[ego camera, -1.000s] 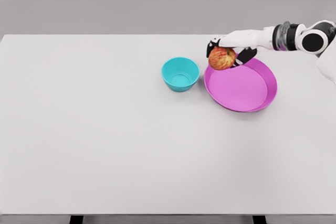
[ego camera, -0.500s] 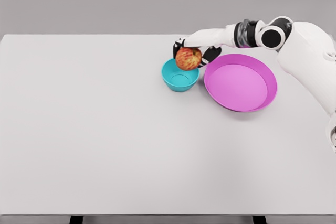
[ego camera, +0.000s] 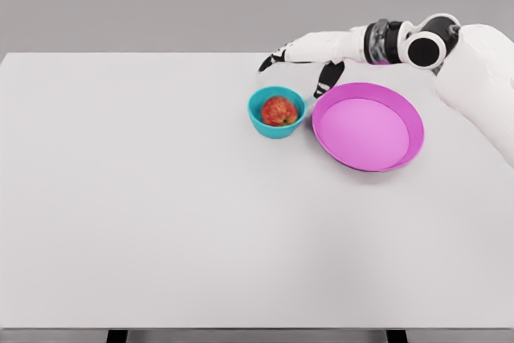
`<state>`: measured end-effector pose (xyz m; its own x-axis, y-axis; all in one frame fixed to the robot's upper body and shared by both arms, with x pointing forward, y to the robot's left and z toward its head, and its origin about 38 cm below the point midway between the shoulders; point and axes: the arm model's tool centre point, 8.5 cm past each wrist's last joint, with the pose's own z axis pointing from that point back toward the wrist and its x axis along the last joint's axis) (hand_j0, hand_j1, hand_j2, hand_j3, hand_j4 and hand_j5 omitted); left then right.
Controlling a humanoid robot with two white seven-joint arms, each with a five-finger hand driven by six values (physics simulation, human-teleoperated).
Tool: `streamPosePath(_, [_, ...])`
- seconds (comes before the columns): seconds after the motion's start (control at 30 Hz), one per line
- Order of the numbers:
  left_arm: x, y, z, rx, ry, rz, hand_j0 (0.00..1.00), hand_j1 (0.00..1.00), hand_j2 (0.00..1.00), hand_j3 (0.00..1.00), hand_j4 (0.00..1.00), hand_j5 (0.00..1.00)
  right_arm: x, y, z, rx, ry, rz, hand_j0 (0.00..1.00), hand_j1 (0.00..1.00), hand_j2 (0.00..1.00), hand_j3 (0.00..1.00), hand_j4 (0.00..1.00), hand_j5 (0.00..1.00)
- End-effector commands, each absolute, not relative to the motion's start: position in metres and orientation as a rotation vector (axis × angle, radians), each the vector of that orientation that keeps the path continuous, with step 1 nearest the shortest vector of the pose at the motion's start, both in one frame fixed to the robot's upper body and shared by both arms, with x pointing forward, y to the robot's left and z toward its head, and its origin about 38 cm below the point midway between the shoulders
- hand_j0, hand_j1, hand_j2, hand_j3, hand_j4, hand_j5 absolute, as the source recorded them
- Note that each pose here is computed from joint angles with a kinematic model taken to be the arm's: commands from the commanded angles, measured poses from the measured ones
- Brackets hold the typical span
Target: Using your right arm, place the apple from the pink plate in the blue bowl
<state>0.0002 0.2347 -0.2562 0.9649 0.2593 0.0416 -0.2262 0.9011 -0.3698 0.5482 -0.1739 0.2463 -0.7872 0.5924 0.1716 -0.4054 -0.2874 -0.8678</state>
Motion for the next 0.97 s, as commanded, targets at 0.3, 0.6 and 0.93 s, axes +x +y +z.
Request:
streamPosePath(0.3, [0.0,0.235,-0.256,-0.372,-0.091,0.252,1.0,1.0,1.0,1.0,1.0,1.0,0.45,-0.289,0.286,-0.268,-1.382,2.138,1.0,1.0,1.0,1.0,1.0,1.0])
streamPosePath(0.6, [0.0,0.235,-0.256,-0.372,-0.091,0.252,1.0,1.0,1.0,1.0,1.0,1.0,0.434,-0.353,0.295,-0.274,-1.539,1.889,1.0,1.0,1.0,1.0,1.0,1.0])
streamPosePath(0.93, [0.0,0.235,-0.256,-0.372,-0.091,0.252,1.0,1.0,1.0,1.0,1.0,1.0,0.437,-0.33,0.275,-0.216,-1.497,1.891,1.0,1.0,1.0,1.0,1.0,1.0])
